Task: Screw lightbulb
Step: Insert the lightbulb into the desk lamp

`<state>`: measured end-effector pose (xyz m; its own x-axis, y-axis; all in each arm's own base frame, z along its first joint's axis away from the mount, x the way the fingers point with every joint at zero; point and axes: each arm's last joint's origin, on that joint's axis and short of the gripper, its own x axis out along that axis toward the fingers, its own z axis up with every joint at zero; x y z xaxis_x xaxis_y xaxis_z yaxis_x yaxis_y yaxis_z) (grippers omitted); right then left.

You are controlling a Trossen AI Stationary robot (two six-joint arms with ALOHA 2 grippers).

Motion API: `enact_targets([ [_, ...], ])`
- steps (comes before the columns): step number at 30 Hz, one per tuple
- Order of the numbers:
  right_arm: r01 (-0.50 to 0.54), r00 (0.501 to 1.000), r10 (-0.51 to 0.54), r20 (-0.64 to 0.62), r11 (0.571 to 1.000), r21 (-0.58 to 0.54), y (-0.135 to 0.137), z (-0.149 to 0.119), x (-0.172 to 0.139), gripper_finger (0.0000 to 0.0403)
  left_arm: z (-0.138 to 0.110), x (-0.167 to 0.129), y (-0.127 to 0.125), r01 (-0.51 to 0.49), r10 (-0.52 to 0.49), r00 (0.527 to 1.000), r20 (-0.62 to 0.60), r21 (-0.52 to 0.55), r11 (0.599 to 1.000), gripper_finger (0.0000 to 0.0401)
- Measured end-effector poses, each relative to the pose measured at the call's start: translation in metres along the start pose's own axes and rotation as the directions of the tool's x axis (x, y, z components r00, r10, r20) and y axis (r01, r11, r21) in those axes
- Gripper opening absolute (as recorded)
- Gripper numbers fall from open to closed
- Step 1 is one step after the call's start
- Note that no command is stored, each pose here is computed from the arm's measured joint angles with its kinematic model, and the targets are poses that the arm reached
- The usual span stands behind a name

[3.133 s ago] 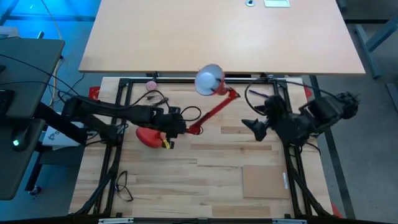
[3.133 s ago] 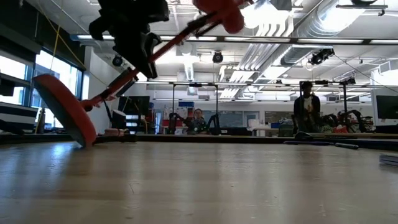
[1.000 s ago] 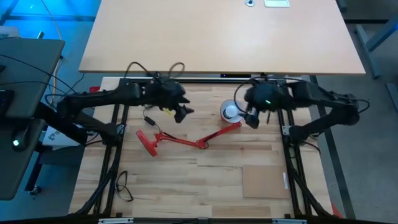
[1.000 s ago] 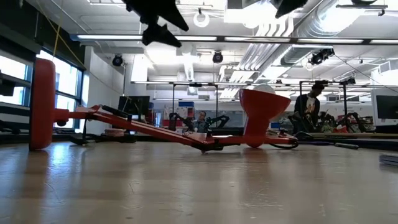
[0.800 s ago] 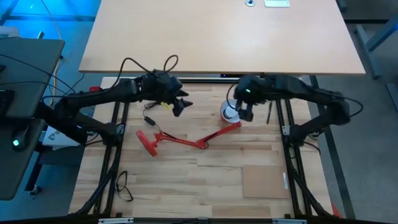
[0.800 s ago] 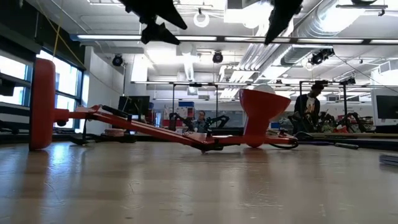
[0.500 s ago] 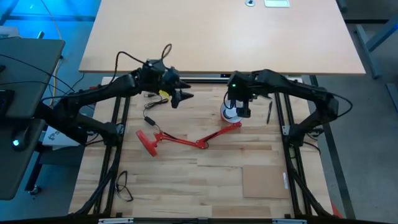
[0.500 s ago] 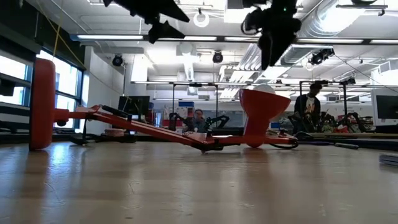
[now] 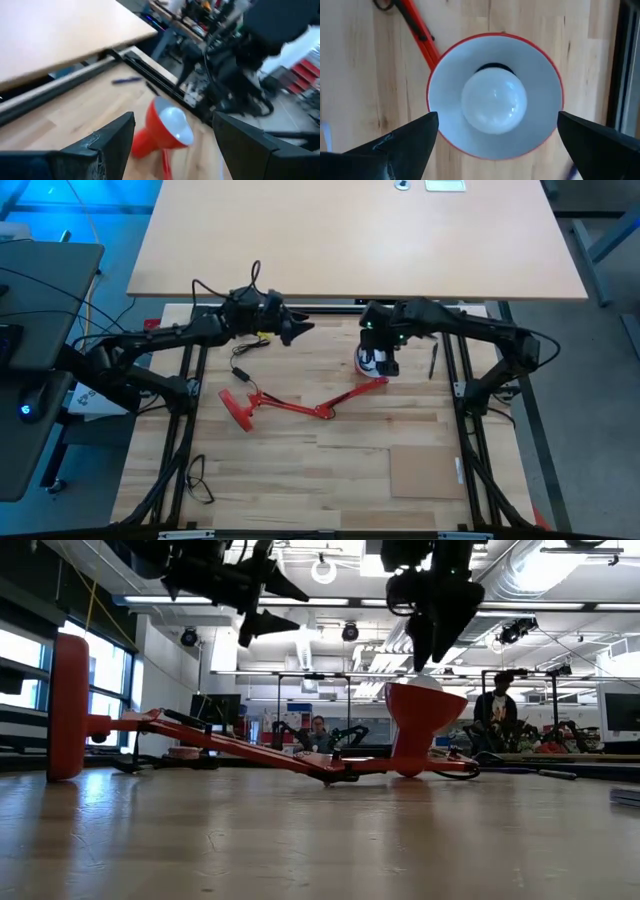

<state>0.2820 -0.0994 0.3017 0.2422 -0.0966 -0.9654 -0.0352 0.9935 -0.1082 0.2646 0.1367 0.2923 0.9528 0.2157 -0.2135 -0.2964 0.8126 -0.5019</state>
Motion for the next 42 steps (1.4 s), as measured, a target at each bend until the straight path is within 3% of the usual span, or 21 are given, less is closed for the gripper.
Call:
enact_targets([
  [7, 0.002, 1.0, -0.002, -0.01, 1.0, 0.021, 0.004, -0.005, 0.022, 0.0399, -0.001, 0.001, -0.002, -0.097, 0.098, 0.994, 0.055, -0.014, 0.995, 0.0261],
  [17, 0.047, 0.999, -0.047, 0.019, 0.999, 0.002, 0.005, -0.003, 0.03, 0.0399, -0.001, 0.001, -0.001, -0.114, 0.116, 0.991, 0.059, -0.036, 0.993, 0.0261],
  [29, 0.013, 0.999, -0.014, -0.031, 1.0, -0.019, 0.012, -0.011, 0.046, 0.0374, -0.003, 0.001, 0.0, -0.126, 0.127, 0.991, 0.037, -0.045, 0.991, 0.0261],
  [42, 0.078, 0.997, -0.077, 0.018, 0.997, -0.006, 0.011, -0.005, 0.049, 0.037, -0.003, 0.001, 0.0, -0.127, 0.129, 0.991, 0.035, -0.045, 0.991, 0.0261],
])
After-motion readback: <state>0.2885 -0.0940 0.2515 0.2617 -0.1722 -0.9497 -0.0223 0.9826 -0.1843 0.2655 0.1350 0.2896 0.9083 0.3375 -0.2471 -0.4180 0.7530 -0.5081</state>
